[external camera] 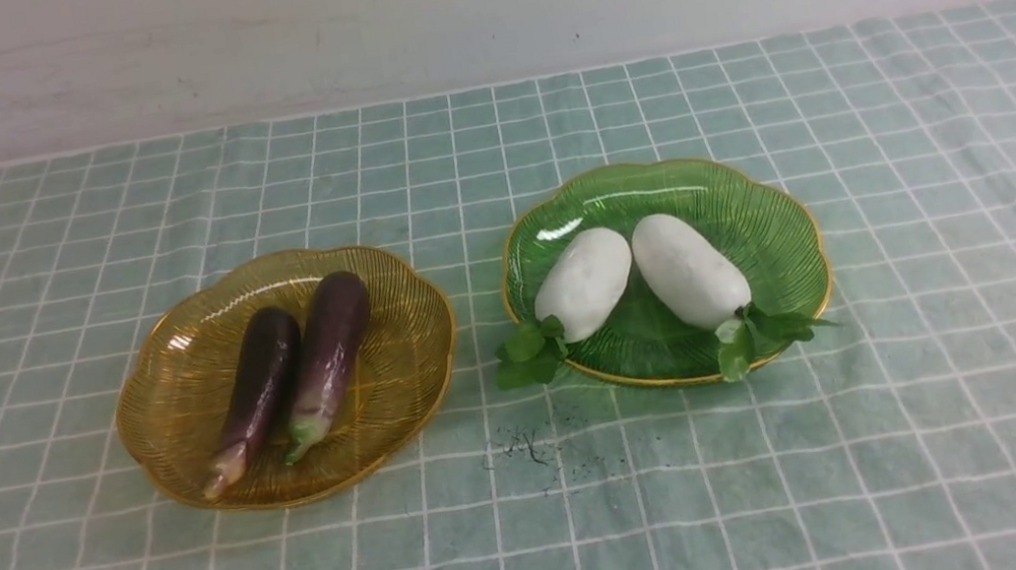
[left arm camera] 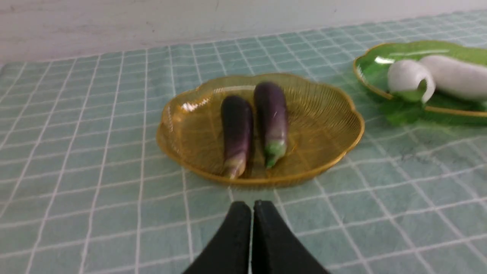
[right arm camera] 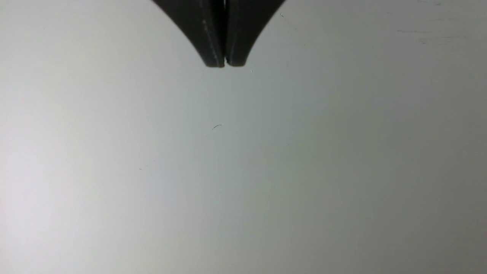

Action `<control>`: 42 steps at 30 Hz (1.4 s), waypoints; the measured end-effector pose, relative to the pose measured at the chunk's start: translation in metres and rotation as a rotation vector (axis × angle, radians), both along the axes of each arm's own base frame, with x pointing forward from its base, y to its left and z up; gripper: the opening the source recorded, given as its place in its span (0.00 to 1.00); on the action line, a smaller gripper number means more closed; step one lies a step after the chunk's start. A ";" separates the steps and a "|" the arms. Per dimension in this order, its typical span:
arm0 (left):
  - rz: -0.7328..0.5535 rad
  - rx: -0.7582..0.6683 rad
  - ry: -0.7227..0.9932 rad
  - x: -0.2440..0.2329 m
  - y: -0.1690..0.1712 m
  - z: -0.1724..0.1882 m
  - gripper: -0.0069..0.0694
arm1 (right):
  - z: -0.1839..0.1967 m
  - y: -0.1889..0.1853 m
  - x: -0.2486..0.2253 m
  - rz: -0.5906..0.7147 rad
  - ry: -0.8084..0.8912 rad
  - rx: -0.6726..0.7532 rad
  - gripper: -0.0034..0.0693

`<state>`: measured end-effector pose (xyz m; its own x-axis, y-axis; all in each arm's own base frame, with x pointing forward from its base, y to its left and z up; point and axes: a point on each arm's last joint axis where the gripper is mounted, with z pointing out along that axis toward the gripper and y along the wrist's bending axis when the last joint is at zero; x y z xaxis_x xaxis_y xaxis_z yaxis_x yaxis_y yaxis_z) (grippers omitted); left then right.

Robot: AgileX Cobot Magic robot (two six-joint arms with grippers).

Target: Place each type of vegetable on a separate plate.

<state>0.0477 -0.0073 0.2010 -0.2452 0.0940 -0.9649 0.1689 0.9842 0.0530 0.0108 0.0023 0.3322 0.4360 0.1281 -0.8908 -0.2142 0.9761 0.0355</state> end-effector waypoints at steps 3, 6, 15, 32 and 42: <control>0.018 0.022 0.072 0.003 0.000 -0.028 0.08 | 0.000 0.000 0.000 0.000 0.000 0.000 0.03; 0.020 0.025 0.066 0.003 0.000 -0.031 0.08 | 0.000 0.000 0.000 0.000 0.001 -0.001 0.03; 0.018 0.008 0.056 0.004 0.000 -0.031 0.08 | 0.000 0.000 0.000 -0.001 0.001 -0.002 0.03; 0.019 0.008 0.055 0.004 0.000 -0.030 0.08 | 0.000 0.000 0.000 -0.014 -0.003 -0.029 0.03; 0.019 0.008 0.055 0.004 0.000 -0.031 0.08 | -0.064 0.000 0.026 -0.214 0.341 -0.267 0.03</control>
